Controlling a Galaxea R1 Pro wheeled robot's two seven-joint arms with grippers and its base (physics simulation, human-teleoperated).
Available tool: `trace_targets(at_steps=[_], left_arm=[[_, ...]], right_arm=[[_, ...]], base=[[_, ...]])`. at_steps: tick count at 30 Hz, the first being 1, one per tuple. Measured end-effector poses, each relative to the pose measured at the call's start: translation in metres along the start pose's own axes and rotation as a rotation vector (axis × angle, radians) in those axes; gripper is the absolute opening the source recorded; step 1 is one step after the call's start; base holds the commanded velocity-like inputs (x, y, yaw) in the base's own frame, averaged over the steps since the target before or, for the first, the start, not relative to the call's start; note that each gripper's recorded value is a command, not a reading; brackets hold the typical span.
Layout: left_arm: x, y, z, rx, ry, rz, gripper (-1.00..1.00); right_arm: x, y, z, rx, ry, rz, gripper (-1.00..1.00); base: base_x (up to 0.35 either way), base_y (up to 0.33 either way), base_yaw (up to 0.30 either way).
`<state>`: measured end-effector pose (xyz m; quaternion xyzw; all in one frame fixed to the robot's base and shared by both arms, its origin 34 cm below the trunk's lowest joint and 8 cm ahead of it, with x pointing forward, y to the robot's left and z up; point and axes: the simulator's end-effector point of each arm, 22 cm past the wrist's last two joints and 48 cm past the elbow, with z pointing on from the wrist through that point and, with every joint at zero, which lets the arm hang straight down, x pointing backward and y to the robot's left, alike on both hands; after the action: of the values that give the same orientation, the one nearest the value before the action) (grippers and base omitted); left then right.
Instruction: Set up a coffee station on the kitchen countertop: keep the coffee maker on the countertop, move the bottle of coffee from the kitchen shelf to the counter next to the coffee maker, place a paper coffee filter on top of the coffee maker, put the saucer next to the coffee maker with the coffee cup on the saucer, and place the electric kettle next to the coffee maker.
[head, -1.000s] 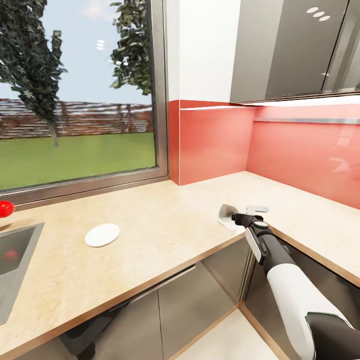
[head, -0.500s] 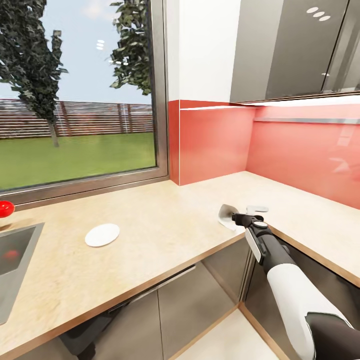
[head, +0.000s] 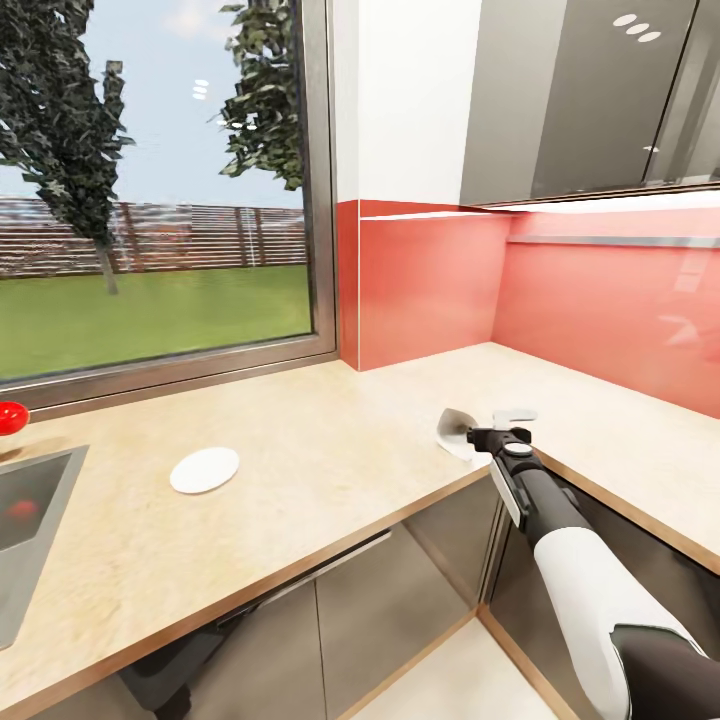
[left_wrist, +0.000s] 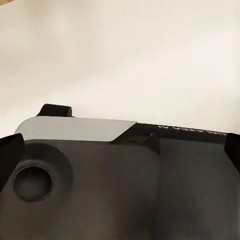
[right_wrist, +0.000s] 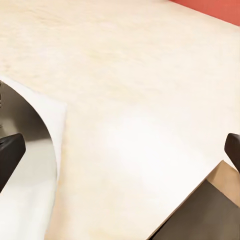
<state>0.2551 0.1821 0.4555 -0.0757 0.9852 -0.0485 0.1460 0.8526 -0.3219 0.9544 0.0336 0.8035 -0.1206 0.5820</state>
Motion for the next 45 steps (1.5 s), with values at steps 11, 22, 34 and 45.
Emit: trace_targets(at_steps=[11,22,34,45], left_arm=[[0.0000,0.0000,0.0000,0.000,0.000,0.000,1.00],[0.0000,0.0000,-0.0001,0.000,0.000,0.000,1.00],[0.0000,0.0000,0.0000,0.000,0.000,0.000,1.00],[0.0000,0.0000,0.0000,0.000,0.000,0.000,1.00]], right_arm=[[0.0000,0.0001,-0.0001,0.001,0.000,-0.002,1.00],[-0.0001,0.0001,-0.0002,0.001,0.000,-0.002,1.00],[0.0000,0.0001,0.0000,0.001,0.000,-0.002,1.00],[0.0003,0.0000,0.0000,0.001,0.000,-0.002,1.00]], base=[[0.026,0.020,0.000],[0.030,0.003,0.000],[0.039,0.000,0.000],[0.001,0.017,0.000]])
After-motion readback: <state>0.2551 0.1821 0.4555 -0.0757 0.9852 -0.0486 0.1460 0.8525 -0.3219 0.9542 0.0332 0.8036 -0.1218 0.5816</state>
